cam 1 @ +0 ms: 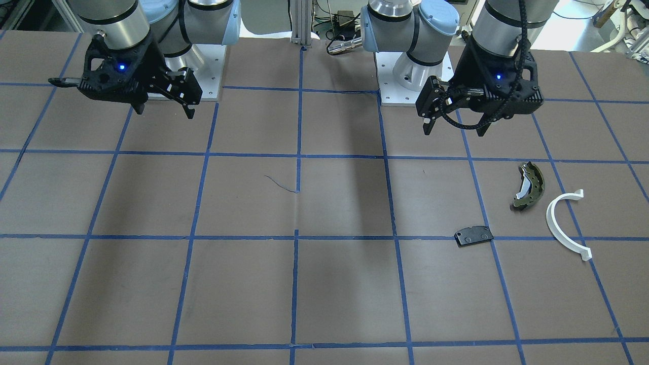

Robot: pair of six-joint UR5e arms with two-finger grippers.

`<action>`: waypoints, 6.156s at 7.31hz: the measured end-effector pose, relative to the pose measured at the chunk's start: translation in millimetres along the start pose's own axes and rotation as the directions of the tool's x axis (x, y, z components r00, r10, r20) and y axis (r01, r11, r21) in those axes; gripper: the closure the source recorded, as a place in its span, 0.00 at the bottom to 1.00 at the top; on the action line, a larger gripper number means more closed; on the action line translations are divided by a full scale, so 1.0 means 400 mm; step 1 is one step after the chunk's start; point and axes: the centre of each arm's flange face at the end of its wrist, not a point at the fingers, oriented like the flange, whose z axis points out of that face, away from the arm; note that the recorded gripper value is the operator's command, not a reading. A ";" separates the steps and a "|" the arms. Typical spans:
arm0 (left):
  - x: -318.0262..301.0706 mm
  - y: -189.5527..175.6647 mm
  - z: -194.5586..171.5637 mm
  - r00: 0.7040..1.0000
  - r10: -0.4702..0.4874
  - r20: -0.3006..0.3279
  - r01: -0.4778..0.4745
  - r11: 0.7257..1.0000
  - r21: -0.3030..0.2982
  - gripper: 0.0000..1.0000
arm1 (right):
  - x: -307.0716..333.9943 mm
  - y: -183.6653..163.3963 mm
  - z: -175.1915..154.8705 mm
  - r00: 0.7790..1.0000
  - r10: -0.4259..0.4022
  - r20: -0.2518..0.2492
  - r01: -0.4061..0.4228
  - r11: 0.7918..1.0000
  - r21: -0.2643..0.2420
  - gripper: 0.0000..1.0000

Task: Place bearing gear from tray to pile

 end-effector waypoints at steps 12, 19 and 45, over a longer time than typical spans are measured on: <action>0.000 0.010 0.000 1.000 0.000 0.000 0.000 1.000 0.000 0.00 | 0.300 -0.082 -0.004 0.998 -0.008 -0.062 0.008 1.000 -0.006 0.00; 0.000 0.009 0.000 1.000 0.000 0.000 0.000 1.000 0.001 0.00 | 1.040 -0.193 0.213 0.958 -0.283 -0.037 0.283 0.959 -0.028 0.00; -0.001 0.008 0.000 1.000 -0.001 0.000 0.001 1.000 0.003 0.00 | 1.493 -0.301 0.669 0.893 -0.450 0.005 0.450 0.893 -0.025 1.00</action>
